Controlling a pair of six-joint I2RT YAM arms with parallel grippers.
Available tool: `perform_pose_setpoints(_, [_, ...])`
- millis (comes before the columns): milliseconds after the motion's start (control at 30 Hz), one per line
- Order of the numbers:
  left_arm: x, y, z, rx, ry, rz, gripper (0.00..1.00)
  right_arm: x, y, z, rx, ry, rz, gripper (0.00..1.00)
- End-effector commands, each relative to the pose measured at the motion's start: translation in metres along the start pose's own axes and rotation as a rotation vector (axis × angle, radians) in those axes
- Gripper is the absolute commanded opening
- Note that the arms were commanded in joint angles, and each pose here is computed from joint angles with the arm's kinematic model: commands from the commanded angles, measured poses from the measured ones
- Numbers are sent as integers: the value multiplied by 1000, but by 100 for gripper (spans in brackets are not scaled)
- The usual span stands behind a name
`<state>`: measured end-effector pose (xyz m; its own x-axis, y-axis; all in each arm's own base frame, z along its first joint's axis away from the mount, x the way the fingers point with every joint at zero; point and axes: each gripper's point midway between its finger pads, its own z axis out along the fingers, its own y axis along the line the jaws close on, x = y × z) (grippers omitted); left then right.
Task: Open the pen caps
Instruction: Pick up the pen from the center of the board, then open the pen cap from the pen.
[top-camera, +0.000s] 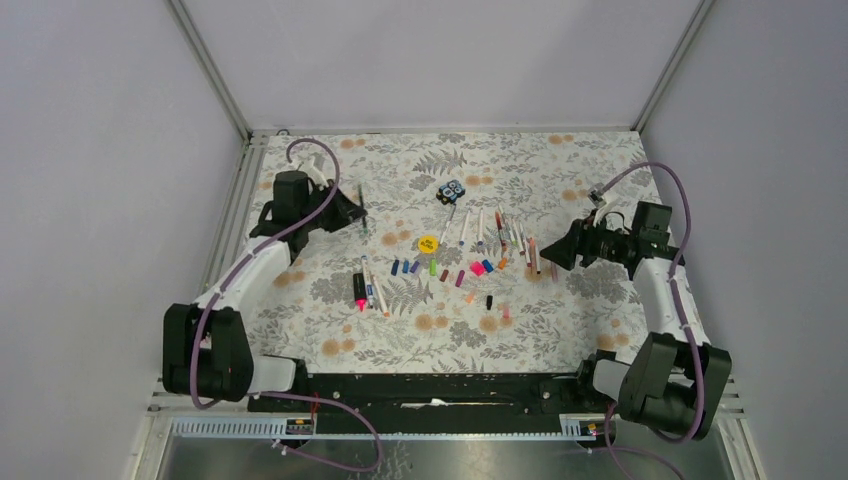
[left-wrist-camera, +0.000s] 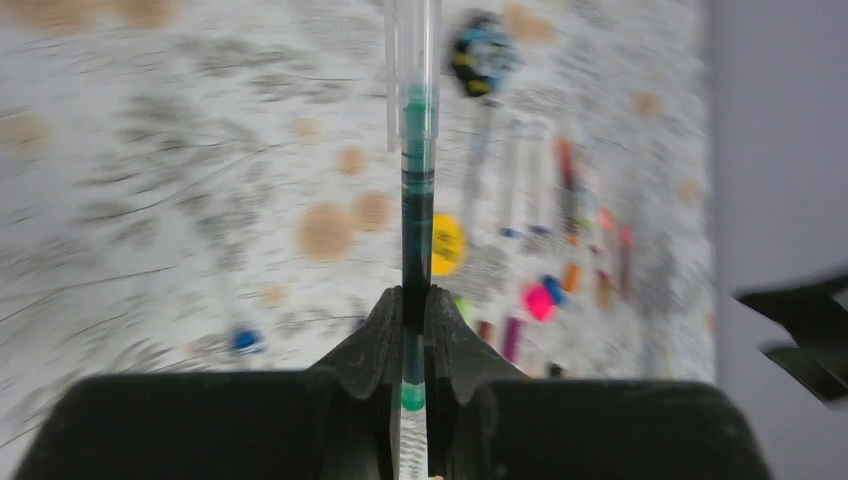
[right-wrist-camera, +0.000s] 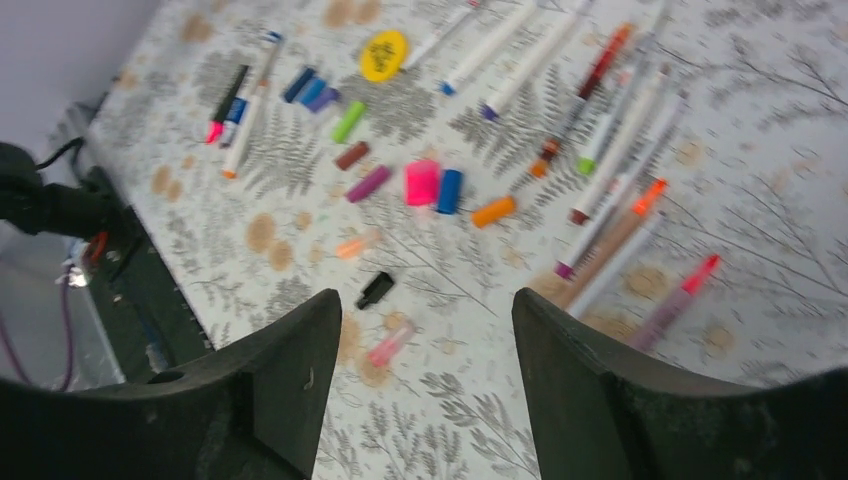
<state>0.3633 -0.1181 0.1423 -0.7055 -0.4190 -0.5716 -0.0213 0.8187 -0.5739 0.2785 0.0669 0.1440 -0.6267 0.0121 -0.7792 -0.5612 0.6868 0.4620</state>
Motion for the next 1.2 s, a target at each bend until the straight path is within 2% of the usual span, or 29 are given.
perform_pose_setpoints(0, [0,-121,-37,577,-31,83,0,-17,53,-8,-259,-125,-63,71])
perform_pose_setpoints(100, [19,-178,-58,777,-58,140,0,-25,78,-15,-398,-170,-19,73])
perform_pose_setpoints(200, [39,-226,-74,918,-107,184,0,-29,87,-19,-448,-197,3,75])
perform_pose_setpoints(433, [81,-289,-72,1051,-96,177,0,-30,87,-18,-438,-196,65,78])
perform_pose_setpoints(733, [130,-329,-56,1064,-77,207,0,-47,85,-19,-385,-247,193,85])
perform_pose_setpoints(933, [145,-340,-49,1061,-112,215,0,-51,85,-18,-391,-252,250,84])
perform_pose_setpoints(1167, [162,-351,-38,1064,-117,210,0,-50,100,-16,-434,-236,233,80])
